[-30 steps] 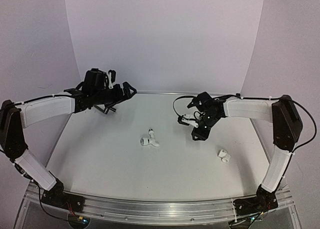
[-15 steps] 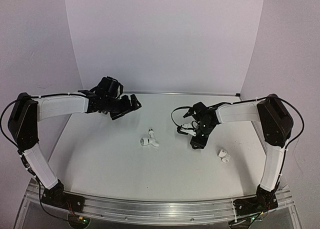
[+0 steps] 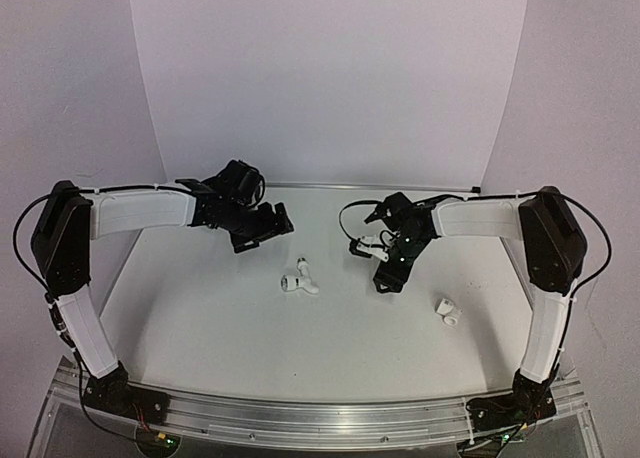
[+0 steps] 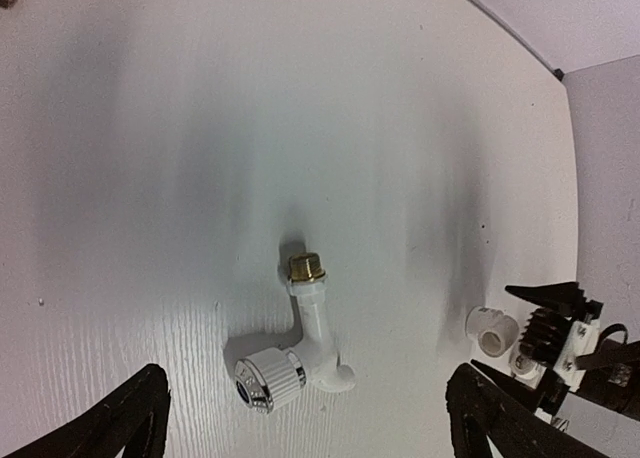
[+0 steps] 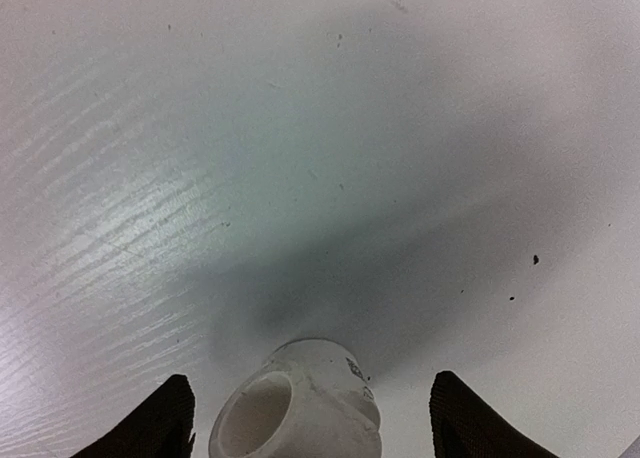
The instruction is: Install the water faucets
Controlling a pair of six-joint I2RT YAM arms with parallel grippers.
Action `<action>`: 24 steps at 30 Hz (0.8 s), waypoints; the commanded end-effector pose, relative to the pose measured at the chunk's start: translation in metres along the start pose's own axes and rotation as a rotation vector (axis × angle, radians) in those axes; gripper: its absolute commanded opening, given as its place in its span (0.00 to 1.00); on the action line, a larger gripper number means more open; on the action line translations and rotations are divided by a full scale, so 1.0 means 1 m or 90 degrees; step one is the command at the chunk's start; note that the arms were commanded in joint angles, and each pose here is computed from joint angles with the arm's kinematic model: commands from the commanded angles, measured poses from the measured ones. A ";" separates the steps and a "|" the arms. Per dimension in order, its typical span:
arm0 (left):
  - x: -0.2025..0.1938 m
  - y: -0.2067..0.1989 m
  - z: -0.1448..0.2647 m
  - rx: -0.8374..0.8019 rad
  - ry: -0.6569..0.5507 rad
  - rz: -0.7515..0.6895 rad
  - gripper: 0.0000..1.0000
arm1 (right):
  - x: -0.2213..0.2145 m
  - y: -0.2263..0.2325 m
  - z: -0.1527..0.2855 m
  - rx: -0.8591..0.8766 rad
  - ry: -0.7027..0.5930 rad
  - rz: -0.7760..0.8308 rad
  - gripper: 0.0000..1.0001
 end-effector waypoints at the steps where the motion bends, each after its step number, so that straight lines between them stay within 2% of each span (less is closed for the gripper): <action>1: -0.014 -0.013 0.001 0.023 0.036 0.028 0.93 | 0.043 -0.002 0.059 0.017 -0.105 -0.024 0.83; 5: -0.032 -0.015 -0.005 0.068 0.072 0.035 0.90 | 0.069 -0.004 0.098 0.032 -0.183 -0.048 0.89; 10: -0.050 -0.009 -0.024 0.088 0.100 0.073 0.82 | 0.090 0.000 0.137 0.074 -0.259 -0.066 0.91; 16: -0.038 0.005 -0.040 0.180 0.087 0.038 0.76 | 0.088 0.004 0.147 0.089 -0.275 -0.069 0.91; 21: -0.033 -0.002 -0.064 0.201 0.103 -0.018 0.65 | 0.078 0.003 0.140 0.102 -0.263 -0.080 0.90; 24: -0.034 -0.011 -0.074 0.194 0.103 -0.047 0.64 | 0.070 0.001 0.139 0.107 -0.259 -0.088 0.90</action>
Point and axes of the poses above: each gripper's point midway between its finger pads, its own z axis back along the fingers, its own y axis along the line the jaws close on, x = y × z, the point moved 2 cm from there along z, back along the fingers, and after that the axes turned 10 degrees about -z, right-handed, at the moved point
